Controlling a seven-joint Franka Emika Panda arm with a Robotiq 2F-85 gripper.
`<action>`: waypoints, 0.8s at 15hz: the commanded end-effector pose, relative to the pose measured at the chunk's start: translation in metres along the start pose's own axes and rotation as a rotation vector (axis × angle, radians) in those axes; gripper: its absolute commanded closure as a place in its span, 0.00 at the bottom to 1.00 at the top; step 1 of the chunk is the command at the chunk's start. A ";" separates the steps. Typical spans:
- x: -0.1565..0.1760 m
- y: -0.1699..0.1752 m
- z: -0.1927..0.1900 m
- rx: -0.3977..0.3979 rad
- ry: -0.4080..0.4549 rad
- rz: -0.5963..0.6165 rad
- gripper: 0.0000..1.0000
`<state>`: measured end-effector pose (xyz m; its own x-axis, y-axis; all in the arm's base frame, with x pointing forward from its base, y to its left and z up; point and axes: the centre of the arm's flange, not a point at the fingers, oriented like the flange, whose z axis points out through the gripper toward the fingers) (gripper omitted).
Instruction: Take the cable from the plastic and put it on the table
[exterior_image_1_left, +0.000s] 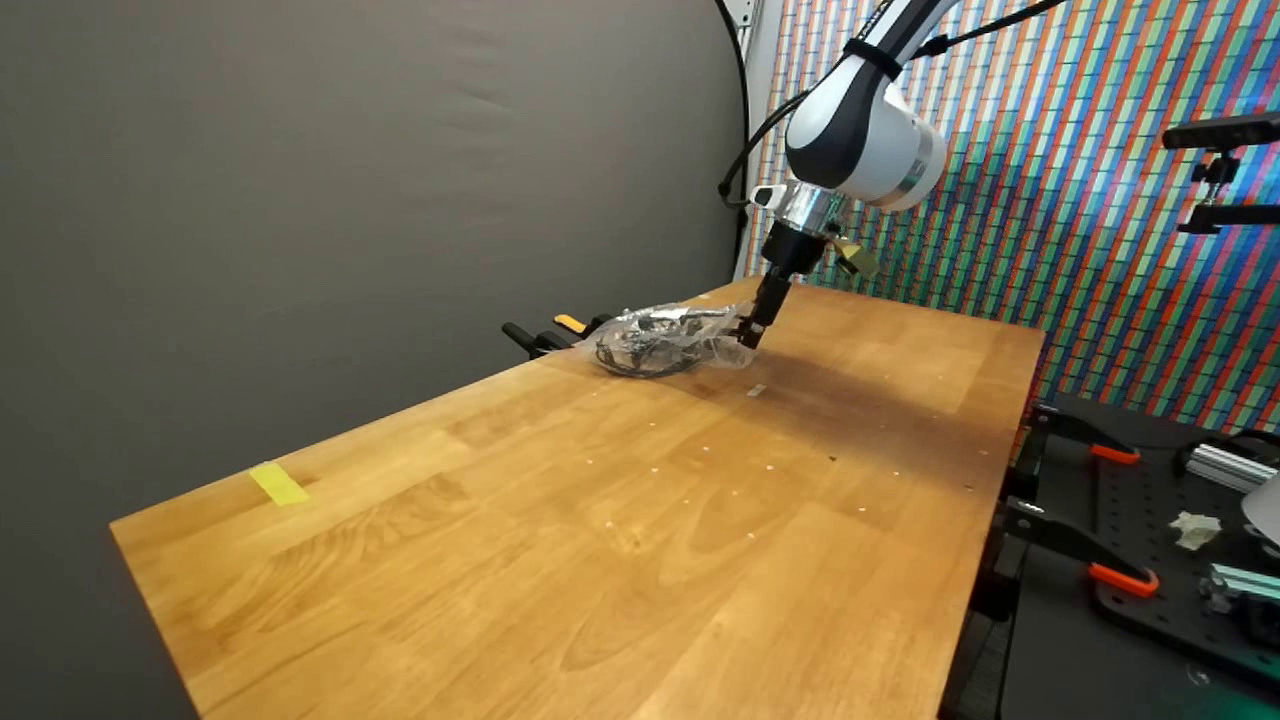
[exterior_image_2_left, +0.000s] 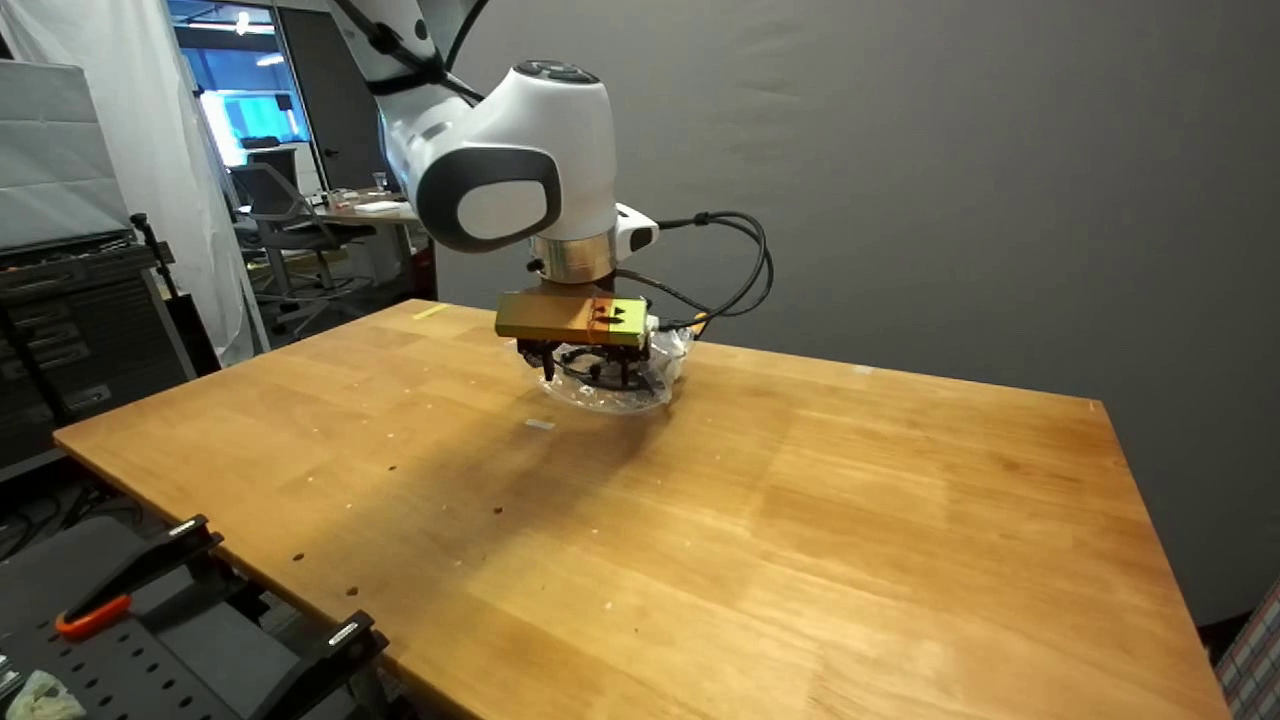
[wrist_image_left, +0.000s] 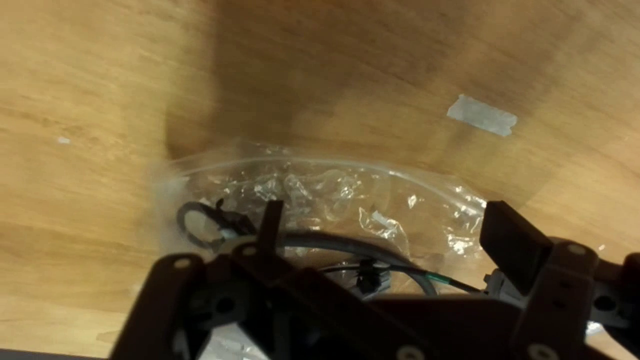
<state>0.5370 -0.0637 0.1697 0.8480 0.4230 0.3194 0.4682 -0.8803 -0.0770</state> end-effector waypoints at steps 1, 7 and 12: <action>0.011 0.013 -0.002 -0.010 0.073 -0.035 0.00; 0.015 0.011 -0.017 -0.019 0.083 -0.053 0.00; 0.009 0.014 -0.017 -0.044 0.043 -0.041 0.00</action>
<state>0.5506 -0.0696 0.1801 0.8152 0.4418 0.3746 0.4964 -0.8661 -0.0589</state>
